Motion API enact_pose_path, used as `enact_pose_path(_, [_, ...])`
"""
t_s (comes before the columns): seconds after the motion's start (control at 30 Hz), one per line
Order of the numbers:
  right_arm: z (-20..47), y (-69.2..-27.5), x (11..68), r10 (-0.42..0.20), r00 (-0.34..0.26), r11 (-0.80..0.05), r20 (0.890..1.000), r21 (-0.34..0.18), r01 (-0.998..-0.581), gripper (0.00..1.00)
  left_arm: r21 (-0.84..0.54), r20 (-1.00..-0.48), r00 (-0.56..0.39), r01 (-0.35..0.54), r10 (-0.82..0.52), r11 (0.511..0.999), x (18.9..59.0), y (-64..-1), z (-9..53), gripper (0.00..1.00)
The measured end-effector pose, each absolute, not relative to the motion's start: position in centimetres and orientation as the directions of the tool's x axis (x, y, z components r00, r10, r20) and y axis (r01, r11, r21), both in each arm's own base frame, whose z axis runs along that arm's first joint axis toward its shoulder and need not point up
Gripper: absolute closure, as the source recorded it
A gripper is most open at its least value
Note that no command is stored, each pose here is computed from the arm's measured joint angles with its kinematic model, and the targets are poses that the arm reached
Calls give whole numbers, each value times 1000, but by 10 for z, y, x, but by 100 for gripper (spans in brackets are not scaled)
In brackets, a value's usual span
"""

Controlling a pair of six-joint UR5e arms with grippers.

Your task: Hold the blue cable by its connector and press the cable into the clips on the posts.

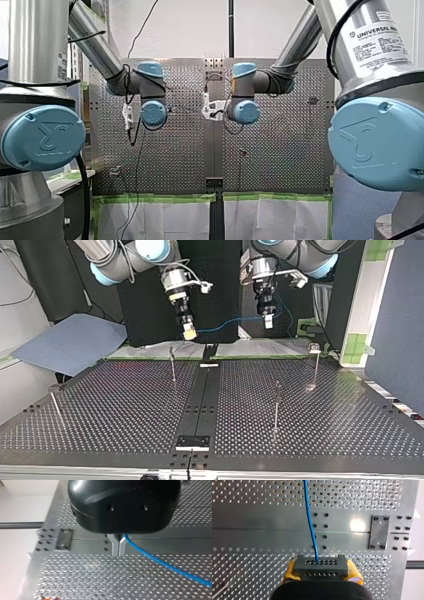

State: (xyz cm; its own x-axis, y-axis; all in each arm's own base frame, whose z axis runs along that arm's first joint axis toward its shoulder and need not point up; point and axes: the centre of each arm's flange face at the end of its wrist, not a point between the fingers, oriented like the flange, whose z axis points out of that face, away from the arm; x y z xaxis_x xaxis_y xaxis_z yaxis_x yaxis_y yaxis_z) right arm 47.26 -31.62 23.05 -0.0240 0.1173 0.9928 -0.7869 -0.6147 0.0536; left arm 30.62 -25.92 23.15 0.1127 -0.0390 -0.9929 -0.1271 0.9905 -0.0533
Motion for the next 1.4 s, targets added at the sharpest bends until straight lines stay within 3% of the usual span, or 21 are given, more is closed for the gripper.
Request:
enact_pose_path(0.2, [248,-317,488,120,-24,-624,992,57,-779,100,-81,-987,150,-132,-61,988,313,-261,266,100])
enact_pose_path(0.73, [251,-323,520,108,-19,-636,994,54,-770,100,-67,-993,112,-191,-46,979,335,-241,282,100])
enact_pose_path(1.4, [306,-345,549,132,-71,-636,989,30,-771,100,-107,-986,149,-218,-75,970,379,-221,315,100])
